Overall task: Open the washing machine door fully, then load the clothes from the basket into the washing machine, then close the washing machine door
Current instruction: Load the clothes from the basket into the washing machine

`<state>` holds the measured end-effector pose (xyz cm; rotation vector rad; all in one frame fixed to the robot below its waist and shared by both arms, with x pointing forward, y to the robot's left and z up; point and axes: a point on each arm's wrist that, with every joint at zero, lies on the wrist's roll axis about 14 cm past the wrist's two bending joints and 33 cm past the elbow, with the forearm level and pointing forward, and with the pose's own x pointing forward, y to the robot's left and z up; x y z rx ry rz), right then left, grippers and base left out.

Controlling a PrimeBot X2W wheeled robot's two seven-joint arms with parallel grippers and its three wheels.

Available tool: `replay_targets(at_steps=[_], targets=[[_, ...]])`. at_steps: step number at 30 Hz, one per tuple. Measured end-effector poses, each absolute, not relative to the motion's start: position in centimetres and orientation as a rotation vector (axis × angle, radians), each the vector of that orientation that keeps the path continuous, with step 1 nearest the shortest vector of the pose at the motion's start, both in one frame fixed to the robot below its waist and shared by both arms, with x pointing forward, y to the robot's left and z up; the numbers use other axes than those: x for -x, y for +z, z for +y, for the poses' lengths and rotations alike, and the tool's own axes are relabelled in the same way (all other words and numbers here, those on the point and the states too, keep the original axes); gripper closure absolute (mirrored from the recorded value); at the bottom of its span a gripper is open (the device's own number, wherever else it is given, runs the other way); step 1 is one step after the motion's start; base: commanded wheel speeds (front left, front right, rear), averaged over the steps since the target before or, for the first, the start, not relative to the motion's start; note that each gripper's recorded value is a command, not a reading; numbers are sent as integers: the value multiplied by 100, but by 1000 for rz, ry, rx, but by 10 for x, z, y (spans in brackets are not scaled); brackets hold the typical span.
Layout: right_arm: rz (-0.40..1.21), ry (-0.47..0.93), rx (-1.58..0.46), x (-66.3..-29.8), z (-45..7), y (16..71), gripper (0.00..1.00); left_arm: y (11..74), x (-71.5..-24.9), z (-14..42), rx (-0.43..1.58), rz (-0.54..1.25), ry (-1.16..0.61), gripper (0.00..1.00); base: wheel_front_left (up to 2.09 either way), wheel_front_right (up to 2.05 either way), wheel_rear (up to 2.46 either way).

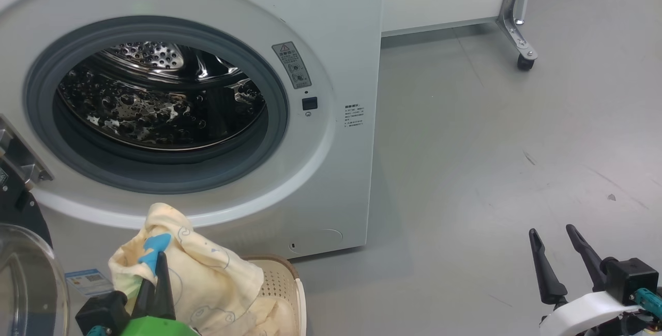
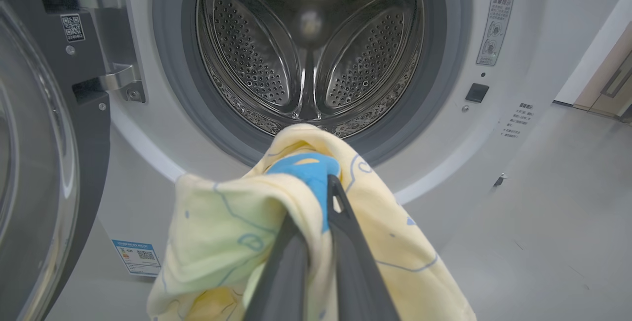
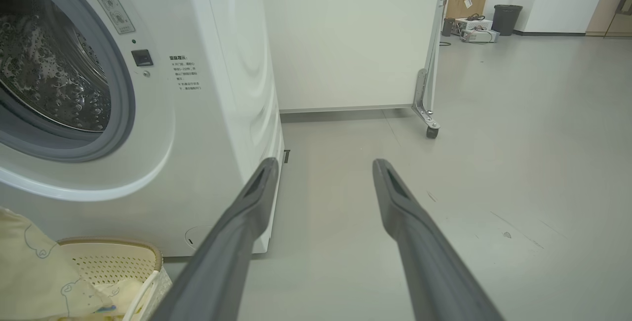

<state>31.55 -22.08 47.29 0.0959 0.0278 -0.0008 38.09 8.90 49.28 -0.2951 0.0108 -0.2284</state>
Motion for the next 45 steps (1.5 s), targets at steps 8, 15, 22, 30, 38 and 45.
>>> replay_targets(at_steps=[8, 15, 22, 30, 38, 45], targets=[[40, -2, -98, -312, -221, 469, 0, 505, -378, 88, 293, -28, -233, 100, 0, 0, 0], [36, 1, -98, -312, -220, 470, 0, 507, -371, 88, 295, -37, -231, 100, 0, 0, 0], [29, 3, -98, -312, -219, 472, 0, 506, -366, 90, 293, -34, -221, 100, 0, 0, 0], [31, 7, -98, -312, -218, 471, 0, 504, -361, 94, 294, -32, -207, 100, 0, 0, 0], [41, 14, -99, -312, -215, 469, 0, 503, -361, 97, 291, -30, -191, 100, 0, 0, 0], [53, 15, -108, -310, -212, 465, 0, 503, -365, 97, 289, -28, -181, 100, 0, 0, 0]])
